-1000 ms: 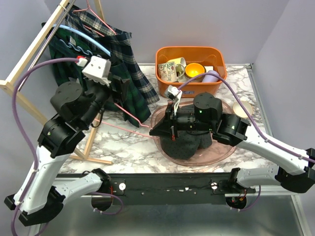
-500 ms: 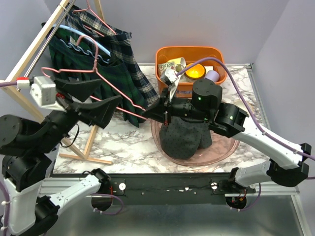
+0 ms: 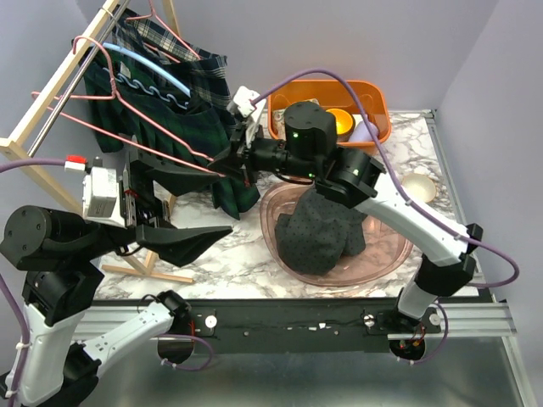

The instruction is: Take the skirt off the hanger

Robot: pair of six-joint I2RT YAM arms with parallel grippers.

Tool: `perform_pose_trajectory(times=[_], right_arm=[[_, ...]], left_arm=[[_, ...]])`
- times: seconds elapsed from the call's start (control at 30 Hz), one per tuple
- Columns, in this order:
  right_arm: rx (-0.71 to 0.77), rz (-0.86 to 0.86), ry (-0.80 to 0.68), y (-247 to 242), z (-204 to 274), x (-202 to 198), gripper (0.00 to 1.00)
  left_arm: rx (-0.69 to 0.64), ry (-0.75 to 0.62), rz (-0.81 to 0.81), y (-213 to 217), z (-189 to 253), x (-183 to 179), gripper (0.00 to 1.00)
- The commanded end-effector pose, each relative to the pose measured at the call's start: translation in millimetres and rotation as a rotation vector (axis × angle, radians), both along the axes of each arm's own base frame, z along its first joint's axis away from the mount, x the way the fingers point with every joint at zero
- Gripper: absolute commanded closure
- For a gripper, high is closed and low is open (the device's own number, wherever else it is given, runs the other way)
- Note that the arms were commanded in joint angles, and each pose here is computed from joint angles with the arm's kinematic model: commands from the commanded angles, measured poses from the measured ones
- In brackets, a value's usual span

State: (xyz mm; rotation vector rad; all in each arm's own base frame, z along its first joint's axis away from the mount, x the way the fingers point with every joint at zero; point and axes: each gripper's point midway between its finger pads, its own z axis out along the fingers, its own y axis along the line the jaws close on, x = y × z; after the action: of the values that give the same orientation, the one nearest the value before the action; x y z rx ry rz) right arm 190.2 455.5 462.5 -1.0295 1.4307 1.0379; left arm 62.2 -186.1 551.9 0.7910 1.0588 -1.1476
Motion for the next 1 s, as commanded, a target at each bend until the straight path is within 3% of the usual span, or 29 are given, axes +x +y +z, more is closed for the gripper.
perform_pose_trajectory(times=[0.0, 0.43, 0.67, 0.97], right_arm=[[-0.009, 0.002, -0.023, 8, 8, 4, 0.99], [0.003, 0.071, -0.117, 39, 8, 11, 0.99], [-0.046, 0.034, -0.153, 58, -16, 32, 0.99], [-0.046, 0.026, -0.132, 72, -29, 39, 0.99]], left_arm=[[-0.006, -0.076, -0.089, 0, 7, -21, 0.01], [0.01, -0.044, -0.001, -3, -5, 2, 0.01], [0.012, -0.028, 0.02, -4, -11, 10, 0.01], [0.026, -0.019, 0.06, -7, -24, 22, 0.01]])
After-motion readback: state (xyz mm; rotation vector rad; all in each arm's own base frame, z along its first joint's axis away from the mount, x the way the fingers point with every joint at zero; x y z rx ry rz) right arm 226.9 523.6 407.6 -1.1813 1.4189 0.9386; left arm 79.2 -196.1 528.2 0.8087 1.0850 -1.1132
